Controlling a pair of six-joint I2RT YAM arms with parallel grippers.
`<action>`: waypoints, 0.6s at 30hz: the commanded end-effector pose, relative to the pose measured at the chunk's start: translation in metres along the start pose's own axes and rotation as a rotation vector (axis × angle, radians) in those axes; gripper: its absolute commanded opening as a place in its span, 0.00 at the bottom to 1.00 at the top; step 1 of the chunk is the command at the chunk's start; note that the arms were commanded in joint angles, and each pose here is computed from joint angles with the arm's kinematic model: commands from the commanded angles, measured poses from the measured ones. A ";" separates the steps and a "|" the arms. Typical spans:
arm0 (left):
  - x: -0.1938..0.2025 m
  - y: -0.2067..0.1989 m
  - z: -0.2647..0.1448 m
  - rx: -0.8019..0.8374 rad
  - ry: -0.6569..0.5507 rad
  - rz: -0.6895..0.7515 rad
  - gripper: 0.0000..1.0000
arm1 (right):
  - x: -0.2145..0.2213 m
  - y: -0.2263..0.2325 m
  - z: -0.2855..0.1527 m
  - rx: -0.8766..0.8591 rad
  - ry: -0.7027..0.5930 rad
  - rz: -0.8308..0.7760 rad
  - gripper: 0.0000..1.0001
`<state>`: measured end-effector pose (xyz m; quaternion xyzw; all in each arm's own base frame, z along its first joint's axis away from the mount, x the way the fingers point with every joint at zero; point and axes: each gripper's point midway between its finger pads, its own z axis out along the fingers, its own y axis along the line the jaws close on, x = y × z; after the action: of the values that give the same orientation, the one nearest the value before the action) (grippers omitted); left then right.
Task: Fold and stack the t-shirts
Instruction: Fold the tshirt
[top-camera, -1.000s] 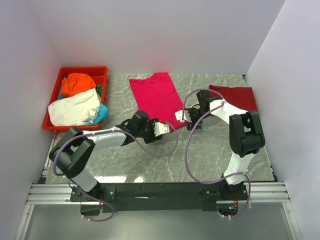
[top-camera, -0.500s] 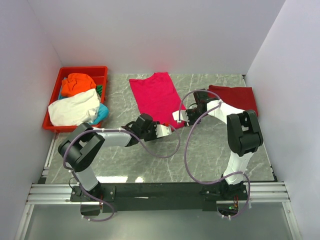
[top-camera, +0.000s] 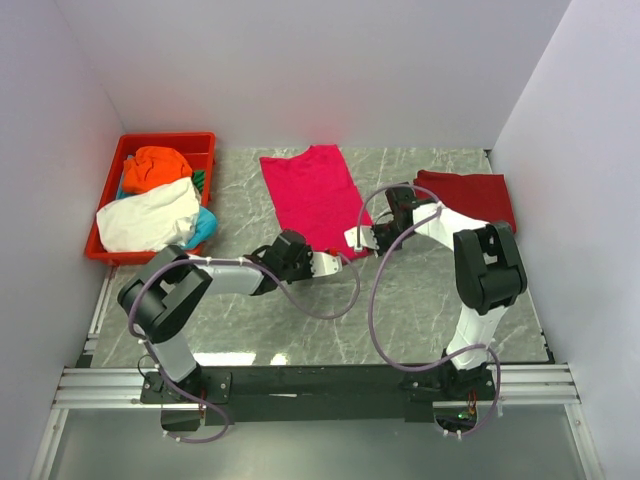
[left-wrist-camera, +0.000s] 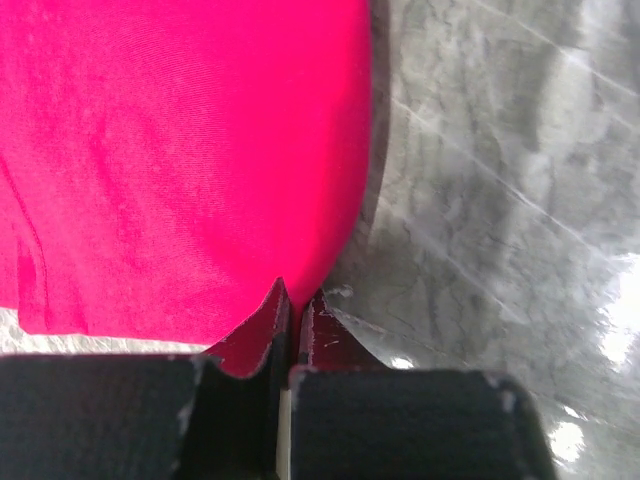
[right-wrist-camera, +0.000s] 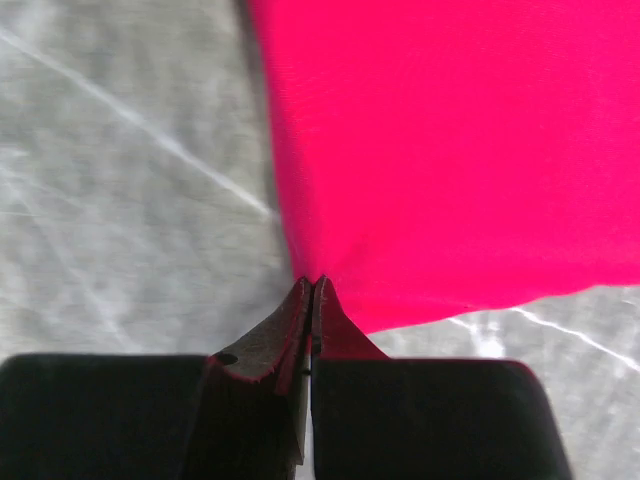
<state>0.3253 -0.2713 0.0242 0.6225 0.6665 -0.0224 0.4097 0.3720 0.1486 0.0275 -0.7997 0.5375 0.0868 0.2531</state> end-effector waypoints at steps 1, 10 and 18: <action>0.008 -0.021 -0.010 0.060 0.022 0.025 0.00 | -0.010 0.028 -0.006 -0.040 -0.017 0.010 0.00; 0.003 -0.032 -0.014 0.099 0.017 0.034 0.00 | -0.011 0.027 -0.011 0.033 0.001 0.024 0.60; 0.002 -0.033 -0.014 0.106 0.010 0.034 0.00 | -0.003 0.008 -0.007 0.064 0.052 0.047 0.61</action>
<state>0.3086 -0.2735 0.0234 0.6381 0.6574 -0.0283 0.3998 0.3446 0.1396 0.0236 -0.7860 0.5596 0.0775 0.2510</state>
